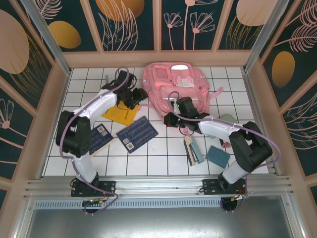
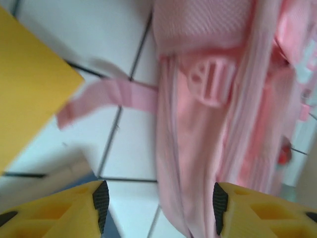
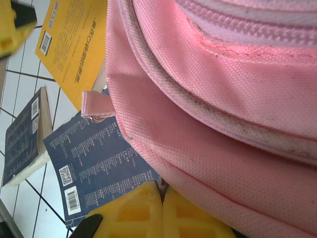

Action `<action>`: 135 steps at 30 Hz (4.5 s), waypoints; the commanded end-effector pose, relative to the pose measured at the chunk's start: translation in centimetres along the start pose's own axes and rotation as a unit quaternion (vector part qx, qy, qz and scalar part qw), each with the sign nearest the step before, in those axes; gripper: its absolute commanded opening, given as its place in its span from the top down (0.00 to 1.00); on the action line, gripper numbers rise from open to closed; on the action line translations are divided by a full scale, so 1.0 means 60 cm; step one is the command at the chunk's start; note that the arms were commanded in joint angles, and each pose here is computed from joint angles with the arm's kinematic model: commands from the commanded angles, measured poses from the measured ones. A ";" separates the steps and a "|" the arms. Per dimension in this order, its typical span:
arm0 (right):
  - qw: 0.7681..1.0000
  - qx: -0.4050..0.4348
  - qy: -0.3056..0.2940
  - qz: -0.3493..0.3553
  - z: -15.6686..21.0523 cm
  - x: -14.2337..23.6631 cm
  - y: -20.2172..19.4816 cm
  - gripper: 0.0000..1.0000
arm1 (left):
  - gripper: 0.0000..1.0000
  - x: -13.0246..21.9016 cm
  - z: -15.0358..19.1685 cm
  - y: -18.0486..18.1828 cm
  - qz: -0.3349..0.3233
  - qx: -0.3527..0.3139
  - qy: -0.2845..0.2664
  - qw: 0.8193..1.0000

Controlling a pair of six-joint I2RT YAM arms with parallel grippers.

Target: Pack books, pencil case, and school supplies into a backpack

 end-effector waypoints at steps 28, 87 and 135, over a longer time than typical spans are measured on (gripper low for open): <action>1.000 -0.002 -0.019 -0.024 0.007 -0.021 0.042 1.00 | 1.00 -0.090 0.080 0.002 0.081 0.013 0.105 0.991; 0.999 -0.028 -0.024 -0.031 -0.012 0.039 -0.002 1.00 | 0.64 -0.022 -0.075 -0.136 0.038 -0.088 -0.039 0.995; 0.999 -0.027 -0.028 -0.033 -0.026 0.025 0.005 1.00 | 0.69 -0.134 0.102 -0.027 0.030 0.045 0.117 0.992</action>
Point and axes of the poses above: each hand's point on the last joint's axis, 136 mm out from that joint toward the fingers, its own x axis back along the fingers, its own y axis along the line the jaws close on, z = x × y, the point moved 9 cm from there along x, back along the fingers, and after that the axes turned 5 degrees about x, right-handed, at the moved point
